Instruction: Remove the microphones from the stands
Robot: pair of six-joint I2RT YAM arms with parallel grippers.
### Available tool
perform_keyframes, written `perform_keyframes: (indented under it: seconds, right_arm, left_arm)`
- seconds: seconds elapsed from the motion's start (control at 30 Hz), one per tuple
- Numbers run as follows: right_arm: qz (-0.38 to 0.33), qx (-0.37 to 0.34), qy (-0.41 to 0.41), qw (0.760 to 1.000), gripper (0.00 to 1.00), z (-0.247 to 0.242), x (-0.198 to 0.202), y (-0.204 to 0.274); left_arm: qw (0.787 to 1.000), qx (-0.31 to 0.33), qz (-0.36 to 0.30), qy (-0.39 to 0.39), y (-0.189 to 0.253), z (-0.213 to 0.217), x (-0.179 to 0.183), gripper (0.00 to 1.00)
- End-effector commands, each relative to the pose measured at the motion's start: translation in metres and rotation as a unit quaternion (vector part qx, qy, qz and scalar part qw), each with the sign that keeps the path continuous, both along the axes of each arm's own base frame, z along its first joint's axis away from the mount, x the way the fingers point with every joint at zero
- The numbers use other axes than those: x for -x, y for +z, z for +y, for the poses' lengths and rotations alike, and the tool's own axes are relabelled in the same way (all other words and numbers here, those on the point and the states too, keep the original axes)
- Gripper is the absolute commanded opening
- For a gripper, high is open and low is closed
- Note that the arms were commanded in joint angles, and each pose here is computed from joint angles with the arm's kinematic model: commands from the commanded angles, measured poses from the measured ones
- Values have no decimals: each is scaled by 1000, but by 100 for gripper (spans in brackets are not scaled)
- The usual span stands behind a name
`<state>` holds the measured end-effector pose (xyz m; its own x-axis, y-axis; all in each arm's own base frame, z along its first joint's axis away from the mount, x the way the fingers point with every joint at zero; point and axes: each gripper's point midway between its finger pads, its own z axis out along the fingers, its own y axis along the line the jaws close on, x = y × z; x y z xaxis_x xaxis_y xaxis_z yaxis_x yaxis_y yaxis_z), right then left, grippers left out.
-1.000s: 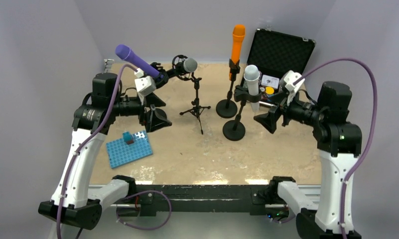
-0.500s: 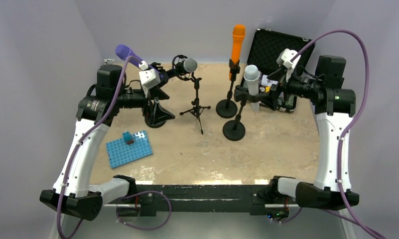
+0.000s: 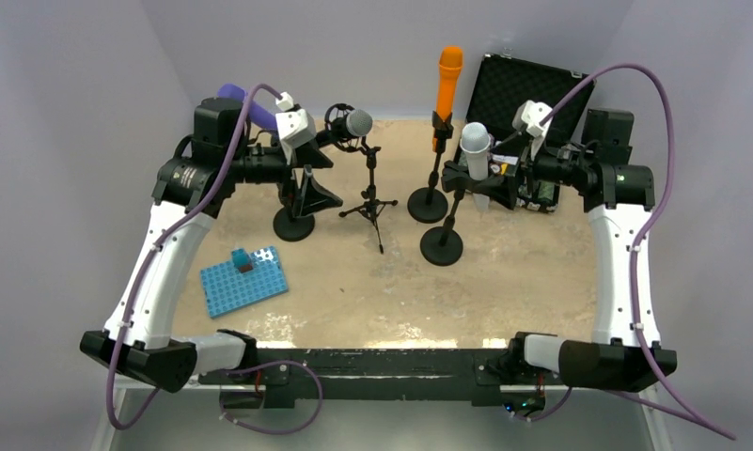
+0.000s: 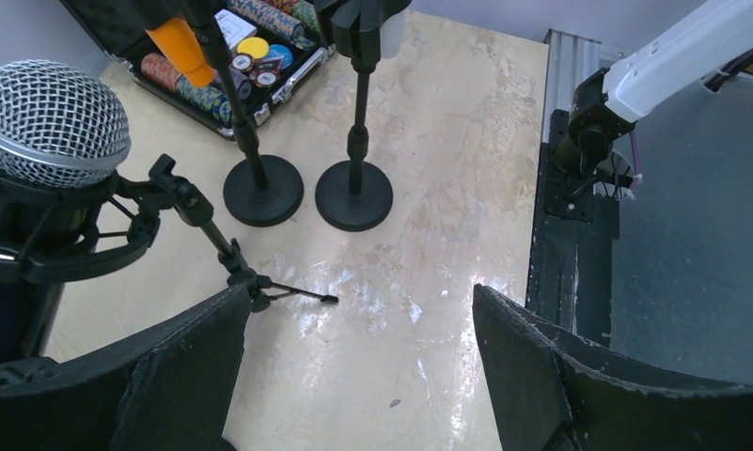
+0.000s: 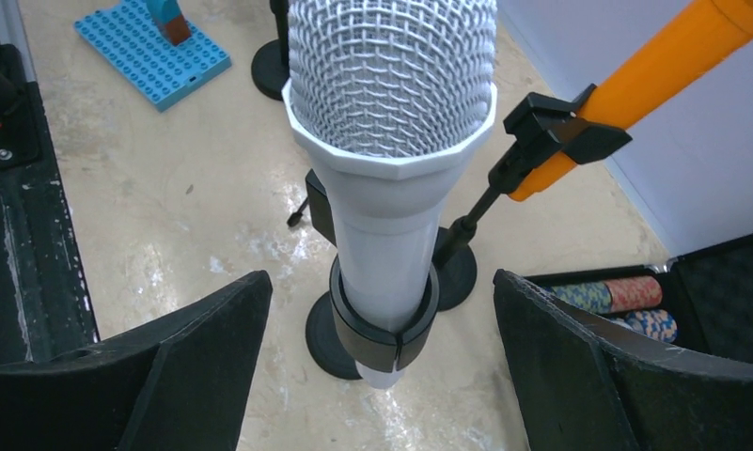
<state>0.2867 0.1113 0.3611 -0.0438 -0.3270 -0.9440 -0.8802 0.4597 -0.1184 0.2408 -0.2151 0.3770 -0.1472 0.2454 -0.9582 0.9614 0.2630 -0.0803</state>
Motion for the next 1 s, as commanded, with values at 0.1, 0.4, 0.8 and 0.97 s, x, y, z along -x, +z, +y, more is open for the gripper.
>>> perform_keyframes:
  seconds: [0.1, 0.4, 0.8, 0.97]
  right_arm:
    - [-37, -30, 47, 998, 90, 22, 4, 14]
    - [-11, 5, 34, 999, 96, 14, -2, -15]
    - [34, 8, 34, 999, 93, 12, -9, -48]
    - [45, -5, 46, 998, 80, 15, -13, -50]
  left_arm:
    - [999, 5, -39, -10, 25, -9, -5, 92]
    - [997, -7, -50, -60, 36, -28, -4, 93]
    - [996, 0, -74, -55, 48, -41, -22, 93]
    - [997, -8, -59, -52, 38, -37, -15, 93]
